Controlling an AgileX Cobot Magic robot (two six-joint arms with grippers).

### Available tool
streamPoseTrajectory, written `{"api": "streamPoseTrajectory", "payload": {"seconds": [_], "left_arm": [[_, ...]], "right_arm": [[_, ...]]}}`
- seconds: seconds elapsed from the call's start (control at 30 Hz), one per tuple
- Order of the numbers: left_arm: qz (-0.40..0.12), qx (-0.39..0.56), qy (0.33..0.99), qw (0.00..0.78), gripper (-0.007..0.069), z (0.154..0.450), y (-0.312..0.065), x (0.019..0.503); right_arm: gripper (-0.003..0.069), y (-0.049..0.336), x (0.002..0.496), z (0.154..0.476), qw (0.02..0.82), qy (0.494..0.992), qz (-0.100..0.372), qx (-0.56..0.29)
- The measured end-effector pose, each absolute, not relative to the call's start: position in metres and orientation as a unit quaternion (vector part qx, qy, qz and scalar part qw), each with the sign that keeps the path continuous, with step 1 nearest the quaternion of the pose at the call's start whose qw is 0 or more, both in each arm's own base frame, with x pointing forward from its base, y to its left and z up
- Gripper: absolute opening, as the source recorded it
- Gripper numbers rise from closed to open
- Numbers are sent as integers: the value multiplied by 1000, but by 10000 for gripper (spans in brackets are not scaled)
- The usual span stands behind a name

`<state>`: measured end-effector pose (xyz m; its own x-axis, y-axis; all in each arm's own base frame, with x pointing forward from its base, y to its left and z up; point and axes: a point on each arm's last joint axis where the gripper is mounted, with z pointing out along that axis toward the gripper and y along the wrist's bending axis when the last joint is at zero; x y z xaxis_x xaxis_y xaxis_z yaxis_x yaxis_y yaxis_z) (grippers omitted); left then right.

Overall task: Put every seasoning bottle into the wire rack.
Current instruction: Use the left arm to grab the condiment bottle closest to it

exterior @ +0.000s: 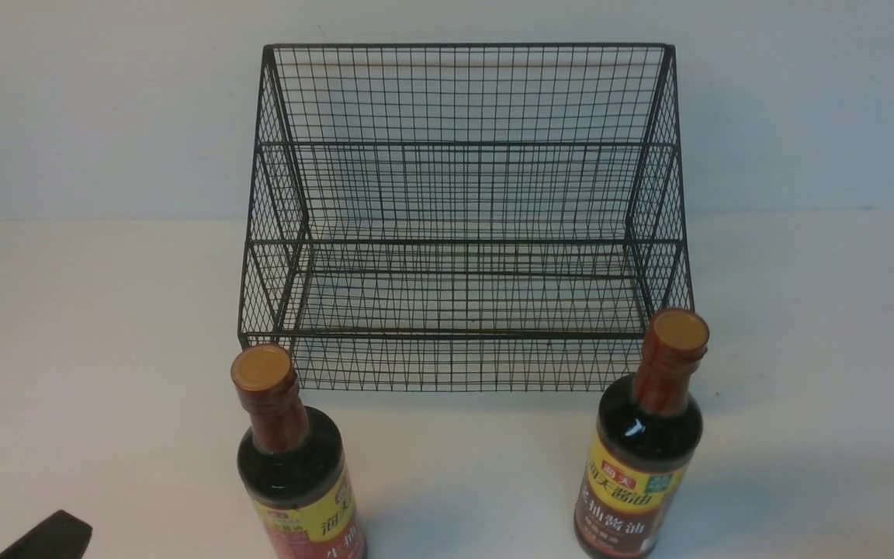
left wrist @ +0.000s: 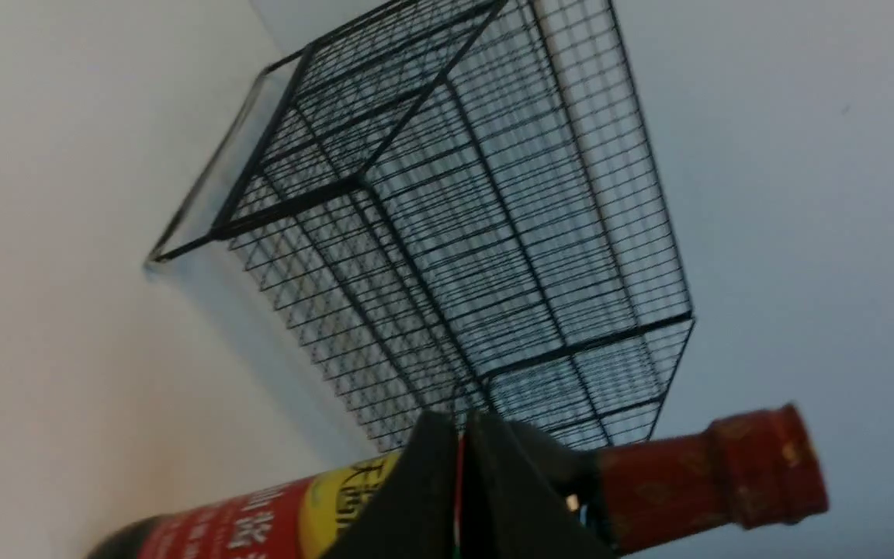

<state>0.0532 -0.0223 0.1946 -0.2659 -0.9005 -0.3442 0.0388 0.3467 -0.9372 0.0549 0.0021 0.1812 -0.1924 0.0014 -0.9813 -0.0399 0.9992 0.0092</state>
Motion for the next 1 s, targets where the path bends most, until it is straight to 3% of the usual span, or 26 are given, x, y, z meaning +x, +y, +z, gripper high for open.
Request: {"api": "streamPoseTrajectory", "payload": {"seconds": [0.1, 0.2, 0.3, 0.37, 0.5, 0.53, 0.57, 0.7, 0.73, 0.77, 0.87, 1.0], "left_arm": [[-449, -260, 659, 544, -5, 217, -26, 48], [-377, -64, 675, 631, -5, 266, -37, 31], [-326, 73, 690, 641, 6, 291, -47, 26], [-314, 110, 697, 635, 22, 297, -50, 28], [-300, 153, 748, 572, 193, 300, -56, 62], [-300, 153, 749, 570, 202, 300, -57, 63], [-296, 159, 761, 555, 272, 297, -57, 73], [-290, 188, 766, 542, 475, 292, -60, 93], [-287, 194, 765, 543, 483, 291, -60, 94], [-286, 207, 755, 552, 537, 292, -62, 98], [-271, 240, 736, 572, 614, 293, -63, 105], [-257, 269, 721, 585, 636, 293, -64, 111]], "right_arm": [[-15, 3, 55, 181, 635, 772, 34, 0], [-15, 5, 55, 181, 633, 772, 60, 19], [-15, 5, 55, 181, 633, 771, 63, 21], [-15, 5, 55, 181, 633, 771, 63, 21], [-15, 5, 55, 181, 633, 771, 67, 24], [-15, 5, 55, 181, 633, 770, 72, 20], [-15, 6, 55, 182, 632, 769, 84, 37], [-15, 10, 55, 185, 627, 744, 192, 129], [-15, 10, 55, 186, 626, 742, 200, 133], [-15, 11, 55, 188, 621, 723, 246, 176], [-15, 12, 56, 192, 611, 693, 306, 229], [-15, 10, 56, 196, 608, 665, 344, 265]]}}
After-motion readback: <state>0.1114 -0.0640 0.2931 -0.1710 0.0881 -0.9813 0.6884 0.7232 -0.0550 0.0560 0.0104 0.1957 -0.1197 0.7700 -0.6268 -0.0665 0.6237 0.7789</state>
